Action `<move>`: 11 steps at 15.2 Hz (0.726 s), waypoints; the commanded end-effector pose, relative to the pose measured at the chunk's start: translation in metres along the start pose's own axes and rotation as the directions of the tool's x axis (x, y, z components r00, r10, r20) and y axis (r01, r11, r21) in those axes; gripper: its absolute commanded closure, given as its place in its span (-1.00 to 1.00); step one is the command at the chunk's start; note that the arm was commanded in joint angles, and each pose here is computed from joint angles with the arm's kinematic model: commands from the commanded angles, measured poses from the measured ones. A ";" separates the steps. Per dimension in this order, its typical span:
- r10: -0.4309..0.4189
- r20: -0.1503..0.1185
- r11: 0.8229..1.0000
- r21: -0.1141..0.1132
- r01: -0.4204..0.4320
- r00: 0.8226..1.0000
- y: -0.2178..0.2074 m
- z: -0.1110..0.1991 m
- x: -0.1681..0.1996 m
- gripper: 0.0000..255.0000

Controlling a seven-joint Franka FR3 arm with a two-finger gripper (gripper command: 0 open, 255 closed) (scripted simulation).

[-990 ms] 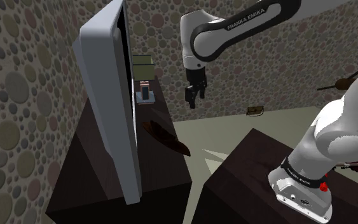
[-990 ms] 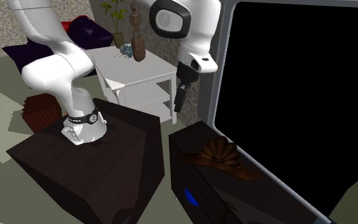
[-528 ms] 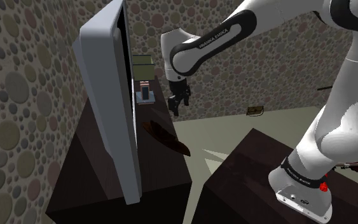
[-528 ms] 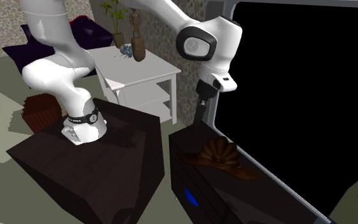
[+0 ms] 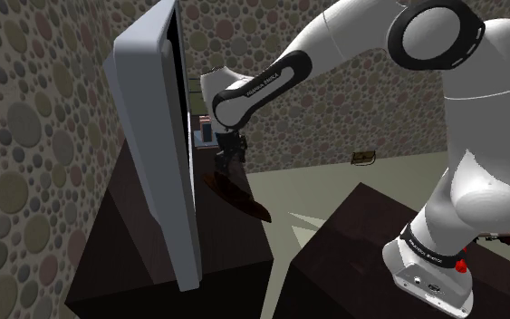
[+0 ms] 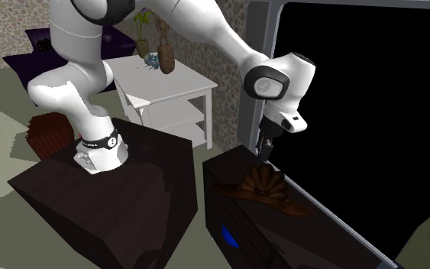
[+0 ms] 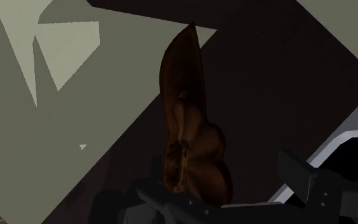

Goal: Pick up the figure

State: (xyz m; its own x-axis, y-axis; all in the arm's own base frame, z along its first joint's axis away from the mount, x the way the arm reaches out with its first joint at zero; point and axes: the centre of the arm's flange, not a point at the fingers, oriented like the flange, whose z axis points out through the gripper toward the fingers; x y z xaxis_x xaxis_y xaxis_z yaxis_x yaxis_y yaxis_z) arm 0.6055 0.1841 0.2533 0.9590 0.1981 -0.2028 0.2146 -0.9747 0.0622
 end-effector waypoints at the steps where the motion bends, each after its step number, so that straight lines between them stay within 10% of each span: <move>1: -0.001 0.001 1.000 -0.003 0.001 1.000 -0.007 0.013 0.021 -1.00; 11: -0.002 0.002 1.000 -0.005 0.002 1.000 -0.014 0.062 0.044 -1.00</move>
State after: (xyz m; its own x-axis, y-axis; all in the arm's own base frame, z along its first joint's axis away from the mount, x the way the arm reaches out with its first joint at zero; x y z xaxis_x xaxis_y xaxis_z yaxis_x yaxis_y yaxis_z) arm 0.6340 0.2012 0.1876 0.9580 0.2002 -0.2052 0.2177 -0.9738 0.0663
